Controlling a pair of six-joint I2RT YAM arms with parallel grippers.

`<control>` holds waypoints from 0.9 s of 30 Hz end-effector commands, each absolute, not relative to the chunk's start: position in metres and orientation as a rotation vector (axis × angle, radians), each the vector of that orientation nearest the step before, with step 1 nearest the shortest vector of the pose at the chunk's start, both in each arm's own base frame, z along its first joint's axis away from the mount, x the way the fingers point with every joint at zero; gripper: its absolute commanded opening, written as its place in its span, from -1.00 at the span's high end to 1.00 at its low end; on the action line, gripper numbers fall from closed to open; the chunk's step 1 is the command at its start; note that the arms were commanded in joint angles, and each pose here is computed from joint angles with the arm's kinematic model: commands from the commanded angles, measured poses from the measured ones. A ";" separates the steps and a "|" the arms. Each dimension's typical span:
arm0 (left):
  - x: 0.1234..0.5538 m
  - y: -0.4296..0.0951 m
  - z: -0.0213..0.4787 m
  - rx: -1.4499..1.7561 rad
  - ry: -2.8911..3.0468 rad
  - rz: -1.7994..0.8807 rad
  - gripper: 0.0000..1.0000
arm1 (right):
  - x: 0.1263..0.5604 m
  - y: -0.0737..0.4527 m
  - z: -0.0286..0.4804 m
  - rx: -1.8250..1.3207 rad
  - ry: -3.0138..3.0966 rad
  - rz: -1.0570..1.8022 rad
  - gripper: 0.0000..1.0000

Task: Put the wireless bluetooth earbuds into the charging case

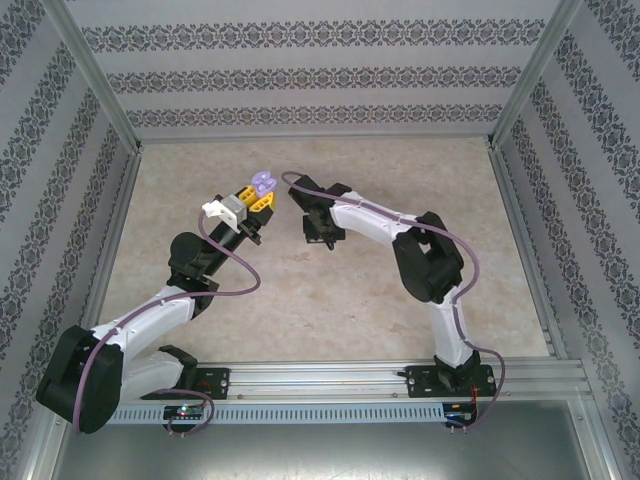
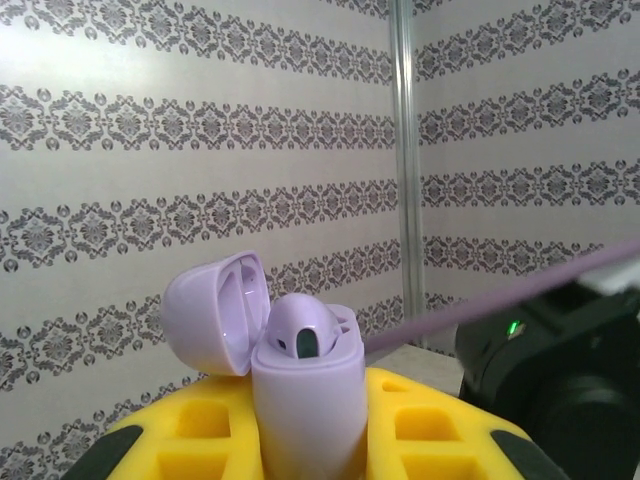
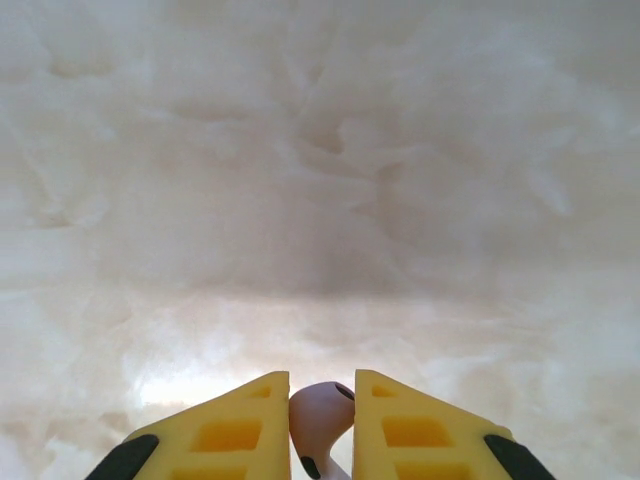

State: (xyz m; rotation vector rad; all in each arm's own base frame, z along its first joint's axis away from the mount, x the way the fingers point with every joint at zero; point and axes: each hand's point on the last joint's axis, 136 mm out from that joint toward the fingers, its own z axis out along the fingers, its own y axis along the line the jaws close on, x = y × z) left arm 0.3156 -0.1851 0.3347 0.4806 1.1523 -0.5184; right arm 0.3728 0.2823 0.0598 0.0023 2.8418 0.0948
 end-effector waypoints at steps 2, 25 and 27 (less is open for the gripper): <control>0.307 -0.188 0.362 0.517 1.083 -0.555 1.00 | 0.383 0.267 0.120 0.036 2.694 0.159 0.63; 0.303 -0.262 0.365 0.783 1.030 -0.711 1.00 | 0.341 0.229 0.389 -0.024 2.090 0.586 0.58; 0.305 -0.269 0.363 0.798 1.029 -0.714 1.00 | 0.335 0.228 0.400 -0.030 2.055 0.620 0.57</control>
